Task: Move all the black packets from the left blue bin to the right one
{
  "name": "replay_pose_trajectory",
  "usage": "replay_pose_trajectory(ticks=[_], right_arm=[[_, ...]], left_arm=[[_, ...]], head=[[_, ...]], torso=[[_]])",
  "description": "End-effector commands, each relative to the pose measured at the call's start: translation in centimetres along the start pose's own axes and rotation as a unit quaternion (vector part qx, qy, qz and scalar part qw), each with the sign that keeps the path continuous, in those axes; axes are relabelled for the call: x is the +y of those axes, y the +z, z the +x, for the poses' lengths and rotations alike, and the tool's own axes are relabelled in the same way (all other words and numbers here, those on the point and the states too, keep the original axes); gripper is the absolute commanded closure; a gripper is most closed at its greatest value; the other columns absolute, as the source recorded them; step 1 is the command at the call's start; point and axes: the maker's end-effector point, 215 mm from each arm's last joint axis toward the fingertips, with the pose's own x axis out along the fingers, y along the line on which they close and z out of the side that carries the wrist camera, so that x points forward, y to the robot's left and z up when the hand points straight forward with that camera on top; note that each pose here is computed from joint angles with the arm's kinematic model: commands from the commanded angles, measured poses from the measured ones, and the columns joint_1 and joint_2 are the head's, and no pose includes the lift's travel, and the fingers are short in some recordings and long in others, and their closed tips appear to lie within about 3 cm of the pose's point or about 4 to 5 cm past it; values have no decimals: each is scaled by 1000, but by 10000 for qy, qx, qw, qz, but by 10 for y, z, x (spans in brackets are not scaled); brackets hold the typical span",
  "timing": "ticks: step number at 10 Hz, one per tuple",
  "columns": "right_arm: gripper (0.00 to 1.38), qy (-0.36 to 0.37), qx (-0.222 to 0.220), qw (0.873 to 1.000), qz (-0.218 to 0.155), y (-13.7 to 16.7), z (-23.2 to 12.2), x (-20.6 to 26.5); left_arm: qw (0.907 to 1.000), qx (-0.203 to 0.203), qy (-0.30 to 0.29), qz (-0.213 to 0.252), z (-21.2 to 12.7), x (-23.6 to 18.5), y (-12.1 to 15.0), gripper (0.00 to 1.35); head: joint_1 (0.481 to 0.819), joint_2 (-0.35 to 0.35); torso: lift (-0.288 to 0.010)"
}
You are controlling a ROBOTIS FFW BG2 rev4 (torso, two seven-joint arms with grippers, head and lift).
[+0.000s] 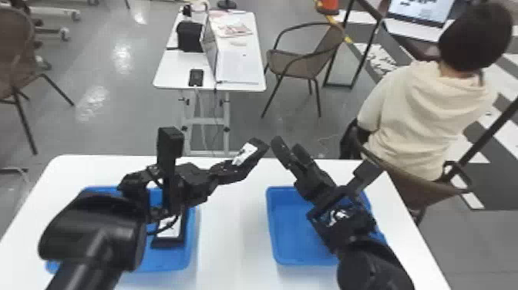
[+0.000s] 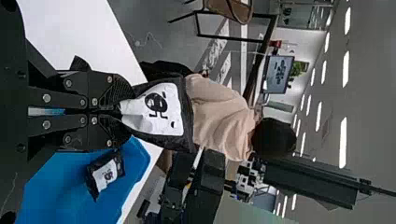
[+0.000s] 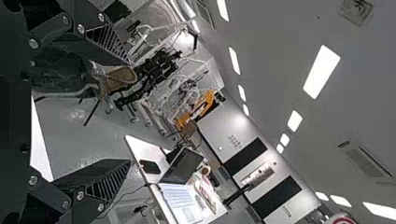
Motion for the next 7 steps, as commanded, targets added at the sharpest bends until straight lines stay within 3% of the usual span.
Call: replay_pose_trajectory(ticks=[1,6,7], right_arm=[[295,156,18,9999,-30,0,8,15],[297,373,414,9984,28,-36,17,40],[364,369,510,9980,27,-43,19,40]], left_arm=[[9999,59,-141,-46,9,-11,-5,1191],[9997,-12,-223,-61,16,-16,1,1191],[9997,-33,-233,-81,16,-17,2,1191]], head=[[695,-157],[695,-135],[695,-129]], torso=[[0],[0],[0]])
